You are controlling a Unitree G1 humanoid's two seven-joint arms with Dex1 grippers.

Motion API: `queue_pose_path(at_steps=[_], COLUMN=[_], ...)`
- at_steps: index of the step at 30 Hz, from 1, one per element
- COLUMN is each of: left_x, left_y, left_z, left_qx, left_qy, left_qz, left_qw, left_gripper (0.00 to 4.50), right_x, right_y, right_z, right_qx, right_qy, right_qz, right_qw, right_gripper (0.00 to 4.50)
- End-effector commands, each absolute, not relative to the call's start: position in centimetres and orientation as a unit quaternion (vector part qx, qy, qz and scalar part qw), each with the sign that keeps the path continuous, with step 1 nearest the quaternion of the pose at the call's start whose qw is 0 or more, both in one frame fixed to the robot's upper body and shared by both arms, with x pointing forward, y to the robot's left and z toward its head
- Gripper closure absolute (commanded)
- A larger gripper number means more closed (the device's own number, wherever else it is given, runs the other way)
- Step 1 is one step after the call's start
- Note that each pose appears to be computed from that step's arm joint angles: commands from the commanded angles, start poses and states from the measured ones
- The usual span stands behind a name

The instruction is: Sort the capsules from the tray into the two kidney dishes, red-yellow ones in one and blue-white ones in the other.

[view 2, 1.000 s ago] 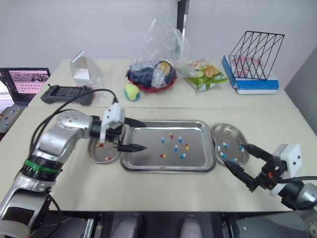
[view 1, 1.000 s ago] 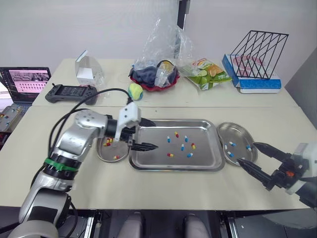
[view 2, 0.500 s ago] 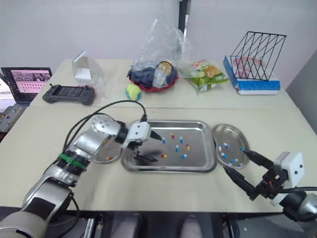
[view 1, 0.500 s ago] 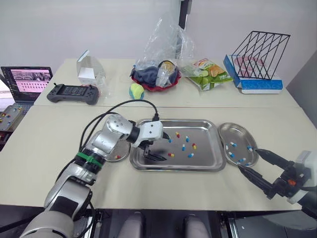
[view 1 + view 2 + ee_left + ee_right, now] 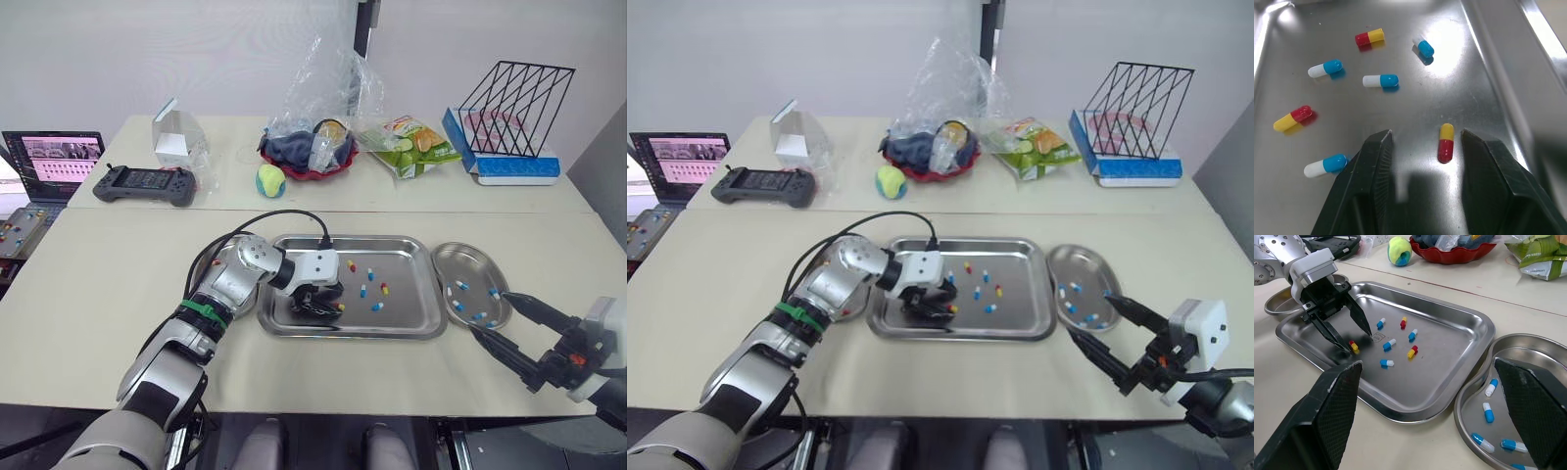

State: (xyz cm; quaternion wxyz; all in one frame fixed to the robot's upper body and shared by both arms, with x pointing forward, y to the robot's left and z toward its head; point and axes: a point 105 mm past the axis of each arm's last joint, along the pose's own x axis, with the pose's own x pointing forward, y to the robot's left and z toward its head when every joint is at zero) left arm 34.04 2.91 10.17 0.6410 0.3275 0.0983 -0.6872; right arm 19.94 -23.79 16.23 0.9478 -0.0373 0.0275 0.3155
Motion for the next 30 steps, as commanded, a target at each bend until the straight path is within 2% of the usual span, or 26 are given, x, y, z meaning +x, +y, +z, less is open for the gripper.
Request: queue_pose_path(at_steps=[1,2,5,10,16,20,24,27,30], left_x=[33.8,33.8,33.6,33.7,34.0,34.8,35.8,36.0,36.6], left_y=[2.8,2.8,2.9,3.0,3.2,3.7,6.3,7.3,10.4], left_z=[10.5,10.5,10.5,10.5,10.9,13.7,16.2,16.9,18.6], left_qx=[0.336,0.337,0.341,0.347,0.333,0.299,0.259,0.254,0.249], left_qy=[0.088,0.088,0.086,0.09,0.088,0.06,0.054,0.053,0.051], left_qz=[-0.692,-0.693,-0.697,-0.697,-0.694,-0.682,-0.655,-0.643,-0.609], left_qw=[0.633,0.632,0.624,0.621,0.632,0.664,0.708,0.72,0.751], left_gripper=[2.15,2.15,2.87,4.48,4.48,4.48,4.48,4.48,4.48], right_x=[19.8,19.8,19.8,20.0,20.0,20.3,20.7,20.9,21.4], right_y=[-23.6,-23.8,-23.9,-23.9,-24.1,-24.2,-23.9,-23.8,-23.6], right_z=[16.9,16.9,16.8,16.8,16.8,16.7,16.8,16.8,16.6], right_qx=[-0.048,-0.048,-0.049,-0.05,-0.052,-0.051,-0.049,-0.048,-0.045], right_qy=[0.017,0.018,0.018,0.017,0.018,0.018,0.016,0.014,0.015], right_qz=[0.319,0.315,0.312,0.308,0.304,0.307,0.315,0.317,0.329], right_qw=[0.946,0.948,0.949,0.95,0.951,0.95,0.948,0.947,0.943], right_gripper=[0.0,0.0,0.0,0.0,0.0,0.0,0.0,0.0,0.0])
